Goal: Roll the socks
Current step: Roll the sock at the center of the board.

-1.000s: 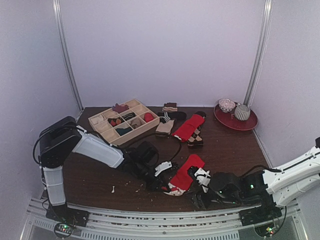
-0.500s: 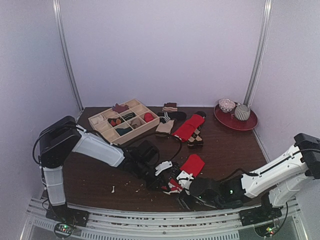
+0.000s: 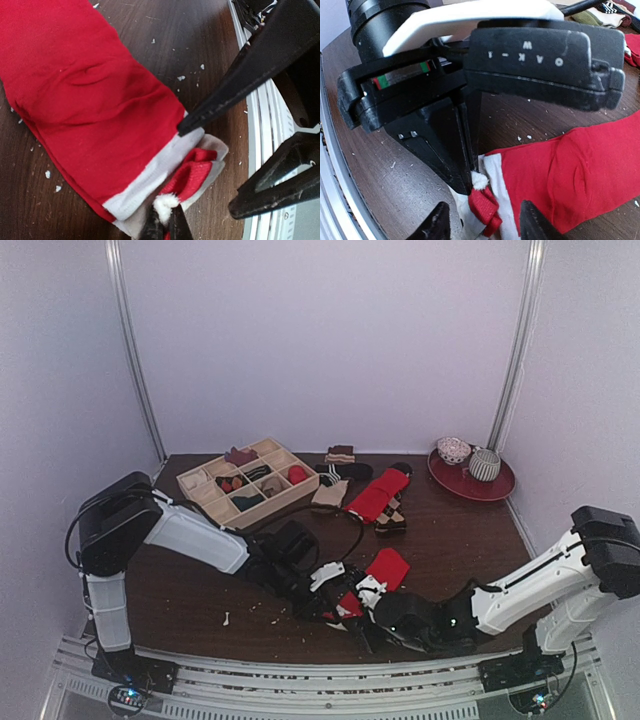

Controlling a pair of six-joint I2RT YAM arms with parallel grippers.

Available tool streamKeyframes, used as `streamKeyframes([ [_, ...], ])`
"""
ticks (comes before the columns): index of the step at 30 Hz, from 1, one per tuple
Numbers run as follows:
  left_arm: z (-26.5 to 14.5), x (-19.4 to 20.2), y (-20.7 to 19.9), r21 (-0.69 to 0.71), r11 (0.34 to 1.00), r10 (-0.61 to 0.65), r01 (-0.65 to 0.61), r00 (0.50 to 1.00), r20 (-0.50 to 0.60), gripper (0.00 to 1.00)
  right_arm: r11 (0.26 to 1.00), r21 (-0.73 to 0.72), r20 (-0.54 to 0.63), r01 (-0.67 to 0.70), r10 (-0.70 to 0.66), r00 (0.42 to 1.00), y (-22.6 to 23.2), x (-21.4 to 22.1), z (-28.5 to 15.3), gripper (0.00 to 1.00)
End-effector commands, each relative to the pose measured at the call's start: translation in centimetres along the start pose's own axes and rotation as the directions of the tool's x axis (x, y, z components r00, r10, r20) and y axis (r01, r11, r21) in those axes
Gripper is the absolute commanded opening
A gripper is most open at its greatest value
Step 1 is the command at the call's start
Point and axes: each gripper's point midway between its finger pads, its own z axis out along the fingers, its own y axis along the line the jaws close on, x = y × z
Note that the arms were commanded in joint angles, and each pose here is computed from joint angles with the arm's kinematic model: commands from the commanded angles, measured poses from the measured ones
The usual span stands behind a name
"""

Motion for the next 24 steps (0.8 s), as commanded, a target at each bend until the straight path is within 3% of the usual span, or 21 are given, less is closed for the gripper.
streamKeyframes([
  [1, -0.2, 0.3, 0.9, -0.047, 0.999, 0.003, -0.004, 1.0, -0.025, 0.0, 0.997, -0.041, -0.014, -0.065, 0.065, 0.998, 0.0, 0.6, 0.7, 0.43],
  [9, -0.3, 0.0, 1.0, -0.054, 0.999, 0.01, -0.011, 1.0, -0.019, 0.0, 0.989, -0.101, -0.092, -0.104, 0.095, 0.991, 1.1, 2.6, 1.6, 0.32],
  [17, -1.4, -1.5, 0.9, -0.097, 0.993, 0.075, -0.073, 0.997, 0.024, 0.0, 0.983, -0.059, -0.098, -0.173, 0.167, 0.981, -0.9, 3.5, 0.6, 0.0],
  [21, -3.3, -4.5, -0.4, -0.111, 0.98, 0.18, -0.166, 0.975, 0.128, 0.34, 0.956, -0.086, -0.118, -0.279, 0.268, 0.956, -1.9, 4.9, -0.1, 0.0],
  [24, -4.8, -6.4, -3.0, -0.064, 0.957, 0.29, -0.283, 0.925, 0.246, 0.45, 0.929, -0.104, -0.144, -0.355, 0.339, 0.93, -2.3, 6.0, -0.5, 0.0],
])
